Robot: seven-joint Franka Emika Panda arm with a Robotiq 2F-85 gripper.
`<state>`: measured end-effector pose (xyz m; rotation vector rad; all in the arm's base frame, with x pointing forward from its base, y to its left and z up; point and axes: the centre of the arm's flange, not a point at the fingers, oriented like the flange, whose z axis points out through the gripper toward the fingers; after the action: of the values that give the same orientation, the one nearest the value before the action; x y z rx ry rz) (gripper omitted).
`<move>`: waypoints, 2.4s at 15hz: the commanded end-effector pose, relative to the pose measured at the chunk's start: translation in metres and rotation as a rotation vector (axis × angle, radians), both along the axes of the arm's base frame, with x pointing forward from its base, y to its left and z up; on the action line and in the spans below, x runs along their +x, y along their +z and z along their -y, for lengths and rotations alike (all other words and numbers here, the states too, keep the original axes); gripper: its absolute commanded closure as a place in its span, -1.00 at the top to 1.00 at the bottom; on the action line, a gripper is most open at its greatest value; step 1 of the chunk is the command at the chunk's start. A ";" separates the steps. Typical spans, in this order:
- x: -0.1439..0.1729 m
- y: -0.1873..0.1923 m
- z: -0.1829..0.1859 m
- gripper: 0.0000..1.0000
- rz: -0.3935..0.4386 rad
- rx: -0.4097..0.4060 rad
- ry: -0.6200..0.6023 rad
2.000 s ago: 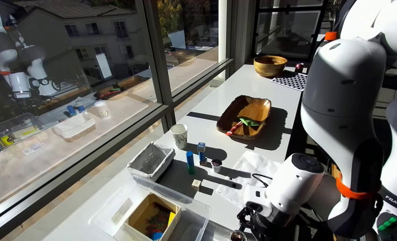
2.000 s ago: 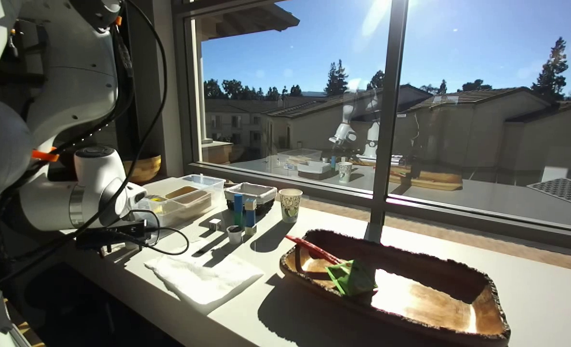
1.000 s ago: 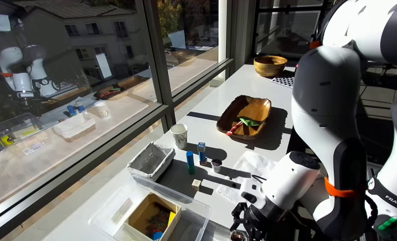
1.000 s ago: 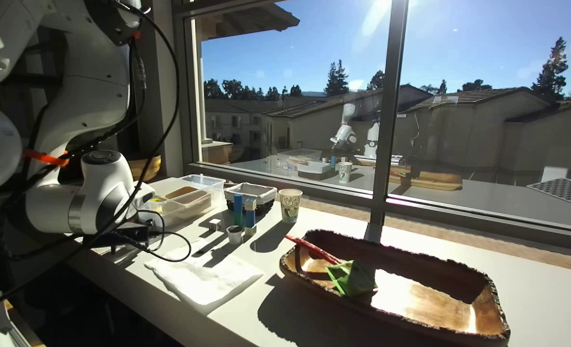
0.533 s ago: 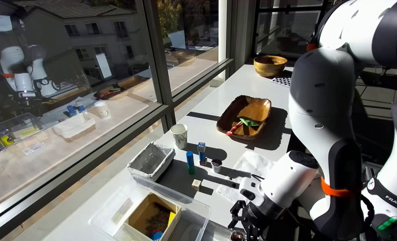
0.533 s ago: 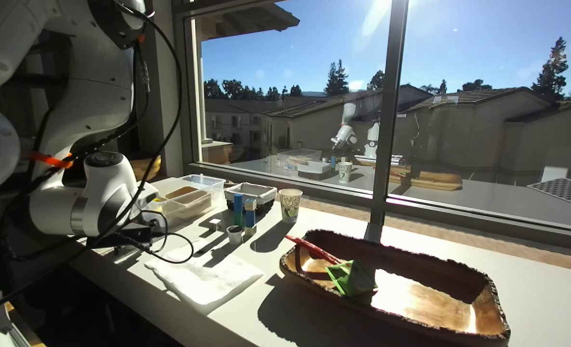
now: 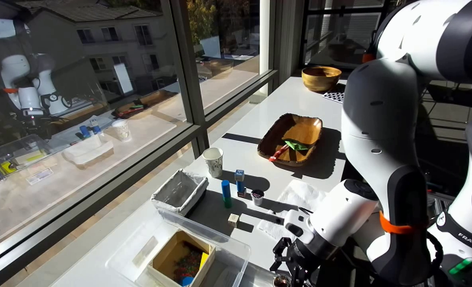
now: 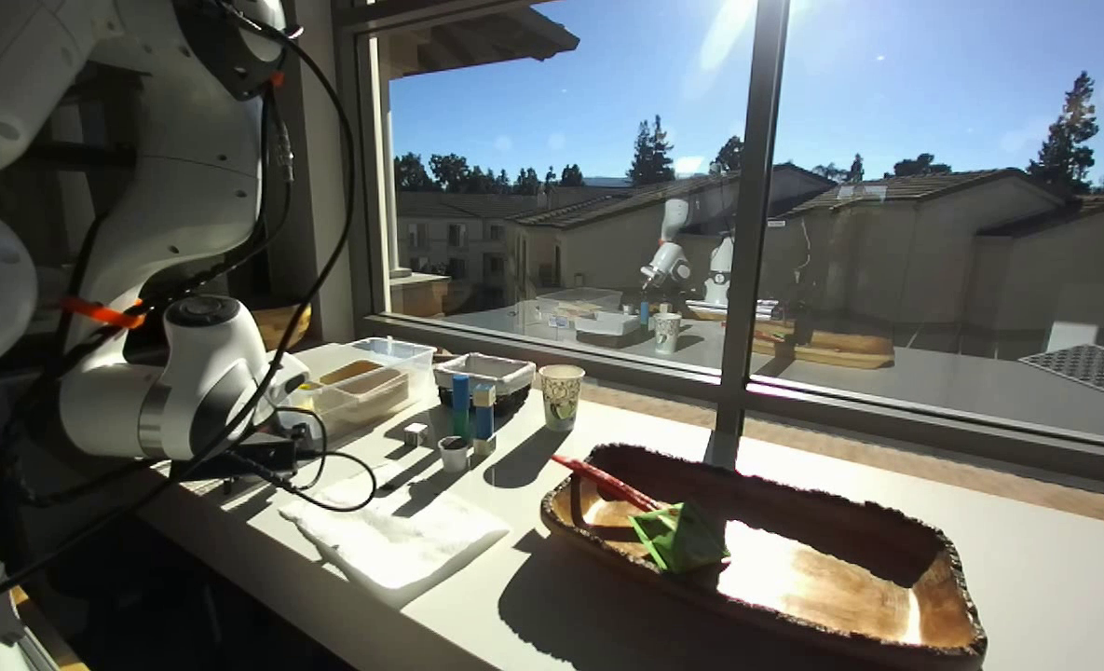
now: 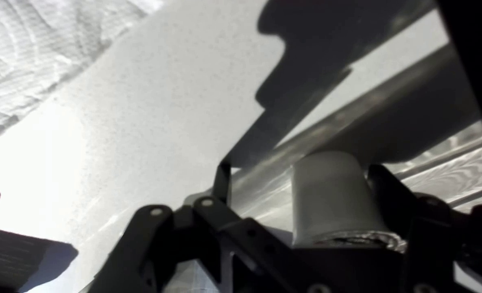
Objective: Pick up the bottle from the left and put some of the objects onto the towel
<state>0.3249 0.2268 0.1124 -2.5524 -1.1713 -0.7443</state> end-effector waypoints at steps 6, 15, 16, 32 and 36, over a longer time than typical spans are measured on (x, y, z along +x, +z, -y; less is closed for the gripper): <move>0.004 -0.011 0.000 0.55 0.037 0.038 -0.041; 0.004 -0.013 0.003 0.45 0.057 0.046 -0.062; 0.004 -0.012 0.003 0.30 0.060 0.048 -0.064; 0.000 0.011 0.014 -0.71 0.133 0.017 -0.081; -0.003 0.027 0.021 -0.71 0.164 -0.019 -0.070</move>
<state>0.3335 0.2101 0.1213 -2.5875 -1.1058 -0.9393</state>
